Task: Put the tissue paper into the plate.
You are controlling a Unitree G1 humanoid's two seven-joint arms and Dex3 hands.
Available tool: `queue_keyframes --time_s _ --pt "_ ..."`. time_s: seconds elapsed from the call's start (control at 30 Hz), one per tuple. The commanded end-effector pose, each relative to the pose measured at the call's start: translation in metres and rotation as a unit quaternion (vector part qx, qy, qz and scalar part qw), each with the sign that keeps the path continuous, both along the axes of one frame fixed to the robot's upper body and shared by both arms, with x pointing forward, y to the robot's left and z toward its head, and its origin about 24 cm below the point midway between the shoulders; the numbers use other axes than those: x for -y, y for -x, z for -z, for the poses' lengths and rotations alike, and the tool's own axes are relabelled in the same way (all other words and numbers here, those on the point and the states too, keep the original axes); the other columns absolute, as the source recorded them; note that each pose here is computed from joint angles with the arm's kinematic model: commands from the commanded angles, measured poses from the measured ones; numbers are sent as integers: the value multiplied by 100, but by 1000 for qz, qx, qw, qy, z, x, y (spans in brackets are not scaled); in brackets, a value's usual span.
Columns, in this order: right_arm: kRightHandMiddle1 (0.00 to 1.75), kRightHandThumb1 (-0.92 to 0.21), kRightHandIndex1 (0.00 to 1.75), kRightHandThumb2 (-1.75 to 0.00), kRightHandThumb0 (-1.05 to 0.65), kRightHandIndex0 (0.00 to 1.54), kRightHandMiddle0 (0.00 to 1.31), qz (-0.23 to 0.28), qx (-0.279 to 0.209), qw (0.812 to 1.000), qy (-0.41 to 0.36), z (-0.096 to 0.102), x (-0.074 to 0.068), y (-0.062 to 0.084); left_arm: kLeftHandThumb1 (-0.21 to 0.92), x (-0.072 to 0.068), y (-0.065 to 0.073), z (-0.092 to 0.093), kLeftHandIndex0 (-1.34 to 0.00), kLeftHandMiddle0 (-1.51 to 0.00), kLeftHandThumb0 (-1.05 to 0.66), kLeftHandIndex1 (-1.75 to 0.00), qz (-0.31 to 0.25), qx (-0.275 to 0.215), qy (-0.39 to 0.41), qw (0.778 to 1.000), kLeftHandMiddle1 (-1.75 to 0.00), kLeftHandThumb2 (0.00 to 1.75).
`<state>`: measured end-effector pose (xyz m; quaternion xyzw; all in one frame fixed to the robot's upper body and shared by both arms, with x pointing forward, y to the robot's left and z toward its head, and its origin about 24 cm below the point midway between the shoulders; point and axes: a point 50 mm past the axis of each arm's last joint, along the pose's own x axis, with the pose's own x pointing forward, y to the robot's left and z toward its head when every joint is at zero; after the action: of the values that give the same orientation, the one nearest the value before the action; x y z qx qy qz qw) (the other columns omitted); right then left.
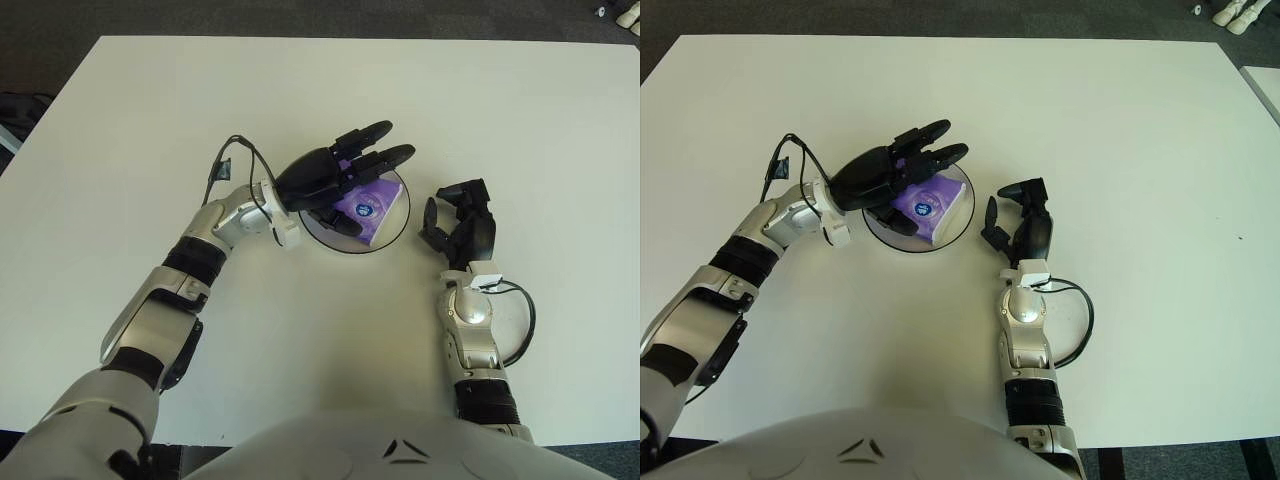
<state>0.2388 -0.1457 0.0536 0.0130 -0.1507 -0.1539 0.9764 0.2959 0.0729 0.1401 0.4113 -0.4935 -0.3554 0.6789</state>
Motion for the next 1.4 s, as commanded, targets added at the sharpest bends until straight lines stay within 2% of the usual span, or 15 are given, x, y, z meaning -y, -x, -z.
queue_keyframes --time_s 0.0,0.23,0.43,0.63,0.8,0.87,0.97,1.07,1.1,1.17,1.3,1.37 --pt "175 -63 133 -93 -39 56 37 11 -71 997 -6 28 2 12 92 -1 0 -4 0 0 -105 0 6 2 5 1000 0 74" --pt "175 -57 138 -100 -40 60 41 6 -59 998 -3 28 2 11 92 -5 -1 -10 0 0 -105 0 -2 -9 36 999 0 77" --pt "175 -56 141 -102 -41 64 42 -2 -52 999 -1 29 2 11 92 -19 -1 -16 0 0 -105 0 -9 -48 76 996 0 82" --pt "175 -54 142 -104 -41 66 43 -11 -49 999 4 29 3 10 92 -37 -6 -21 0 0 -105 0 -14 -120 145 982 0 85" --pt "175 -54 144 -105 -41 67 44 -20 -47 999 2 29 4 10 92 -59 -8 -13 0 0 -104 0 -45 -146 202 967 0 90" --pt "175 -53 144 -105 -41 67 44 -23 -49 999 1 29 4 9 92 -73 -1 -2 0 0 -102 0 -76 -156 235 956 0 94" --pt "175 -53 144 -105 -41 67 44 -24 -51 998 0 30 4 9 92 -82 4 9 0 0 -99 0 -121 -187 278 935 0 99" --pt "175 -53 144 -106 -42 67 44 -19 -54 998 0 30 4 9 92 -65 -7 -5 -2 -4 -94 -1 -139 -213 357 899 -2 103" --pt "175 -53 144 -106 -42 67 44 -18 -55 998 0 30 4 9 92 -60 -7 -10 -1 -4 -93 -6 -138 -217 375 890 -5 103" --pt "175 -54 144 -105 -41 66 44 -15 -56 998 1 30 4 9 92 -63 -4 -7 -1 -2 -89 -25 -142 -233 418 866 -23 104" --pt "175 -55 144 -104 -41 66 43 -14 -57 998 3 31 3 8 92 -68 -2 -2 0 0 -85 -52 -138 -265 483 823 -41 103" --pt "175 -55 144 -103 -41 66 43 -14 -57 998 4 31 3 8 92 -70 -2 1 0 0 -81 -70 -133 -280 509 803 -50 101"
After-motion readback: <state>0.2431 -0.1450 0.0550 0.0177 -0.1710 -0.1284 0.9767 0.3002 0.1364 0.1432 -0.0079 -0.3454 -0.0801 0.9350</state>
